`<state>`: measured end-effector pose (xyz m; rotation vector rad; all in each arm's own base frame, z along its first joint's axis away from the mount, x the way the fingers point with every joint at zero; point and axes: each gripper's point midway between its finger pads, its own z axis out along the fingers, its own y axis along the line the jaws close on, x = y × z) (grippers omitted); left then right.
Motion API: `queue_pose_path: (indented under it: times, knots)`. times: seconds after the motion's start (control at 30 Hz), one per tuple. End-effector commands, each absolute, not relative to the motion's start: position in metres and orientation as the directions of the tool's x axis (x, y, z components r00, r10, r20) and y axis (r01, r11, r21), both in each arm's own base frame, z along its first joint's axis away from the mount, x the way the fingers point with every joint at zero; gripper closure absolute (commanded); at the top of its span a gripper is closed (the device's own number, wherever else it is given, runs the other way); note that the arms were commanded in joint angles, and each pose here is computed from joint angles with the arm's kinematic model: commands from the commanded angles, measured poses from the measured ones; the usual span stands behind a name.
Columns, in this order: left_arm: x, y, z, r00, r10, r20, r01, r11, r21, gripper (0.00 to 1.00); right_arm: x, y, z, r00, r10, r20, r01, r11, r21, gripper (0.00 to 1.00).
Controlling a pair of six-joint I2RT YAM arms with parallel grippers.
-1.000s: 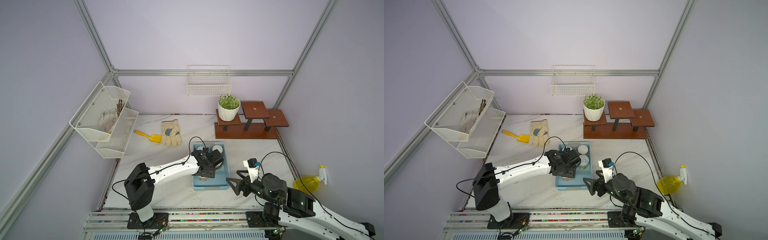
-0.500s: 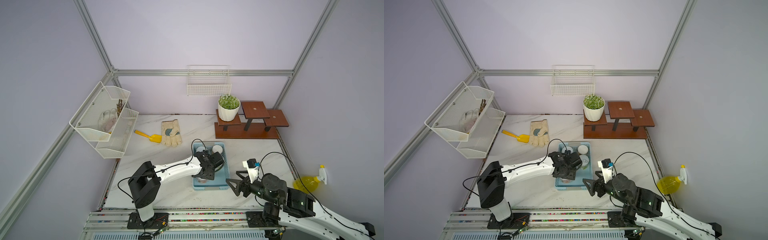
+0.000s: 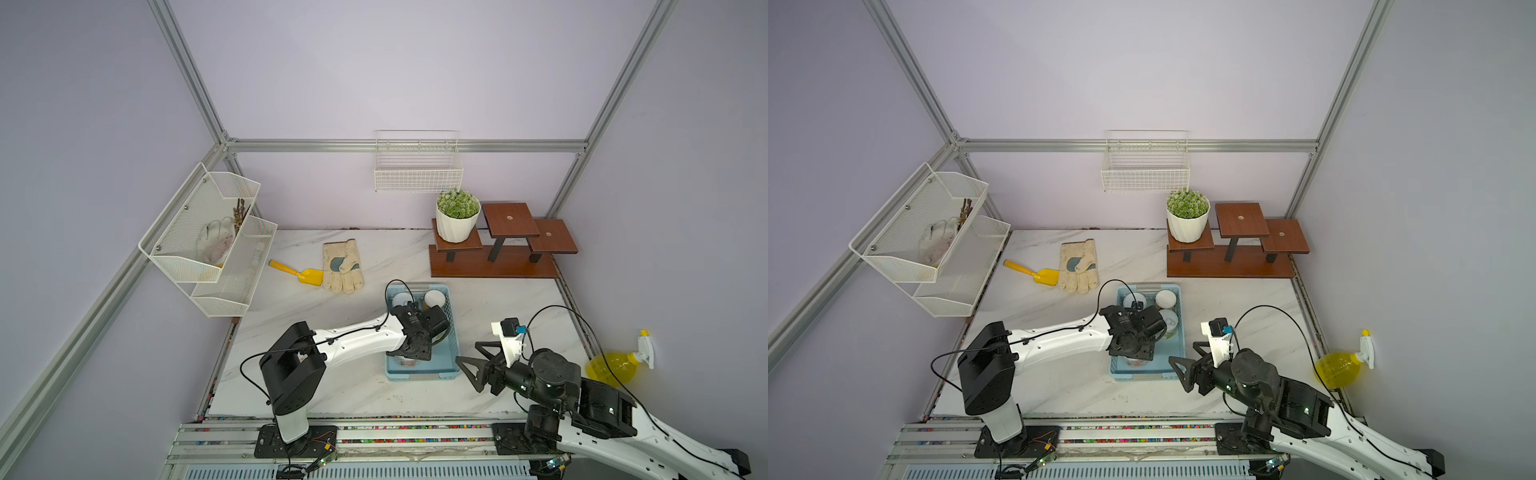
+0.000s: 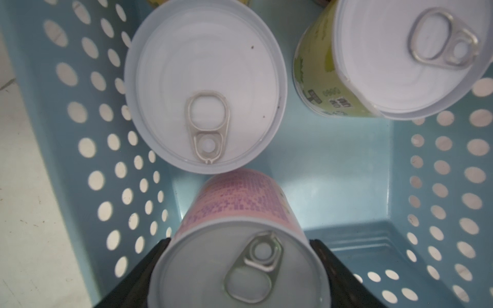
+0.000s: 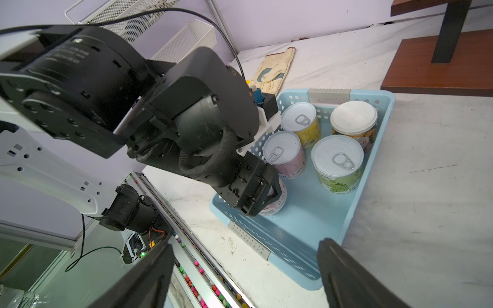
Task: Put the canned food in the basket
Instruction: Place the canned food in the basket.
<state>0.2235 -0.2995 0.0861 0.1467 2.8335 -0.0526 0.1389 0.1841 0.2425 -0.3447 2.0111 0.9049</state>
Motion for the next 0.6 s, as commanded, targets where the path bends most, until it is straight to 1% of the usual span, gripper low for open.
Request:
queue_pose_path:
  times: [0.0,0.1,0.23,0.43,0.57]
  knots:
    - [0.235,-0.324,0.105,-0.932,0.073,-0.355,0.114,0.989,-0.097,1.00,0.136,0.179,0.237,-0.615,0.107,-0.781,-0.506,0.706,0.495,0.11]
    - [0.237,-0.333,0.106,-0.930,0.082,-0.357,0.129,0.986,-0.108,1.00,0.134,0.178,0.238,-0.632,0.117,-0.766,-0.491,0.704,0.513,0.12]
    - [0.242,-0.345,0.108,-0.928,0.093,-0.360,0.146,0.982,-0.123,1.00,0.139,0.166,0.241,-0.631,0.160,-0.759,-0.439,0.733,0.520,0.12]
    - [0.245,-0.357,0.106,-0.927,0.103,-0.360,0.160,0.978,-0.132,1.00,0.146,0.140,0.237,-0.637,0.255,-0.728,-0.297,0.790,0.537,0.13]
    - [0.248,-0.365,0.105,-0.927,0.103,-0.361,0.166,0.975,-0.145,1.00,0.146,0.139,0.235,-0.644,0.250,-0.723,-0.289,0.795,0.533,0.15]
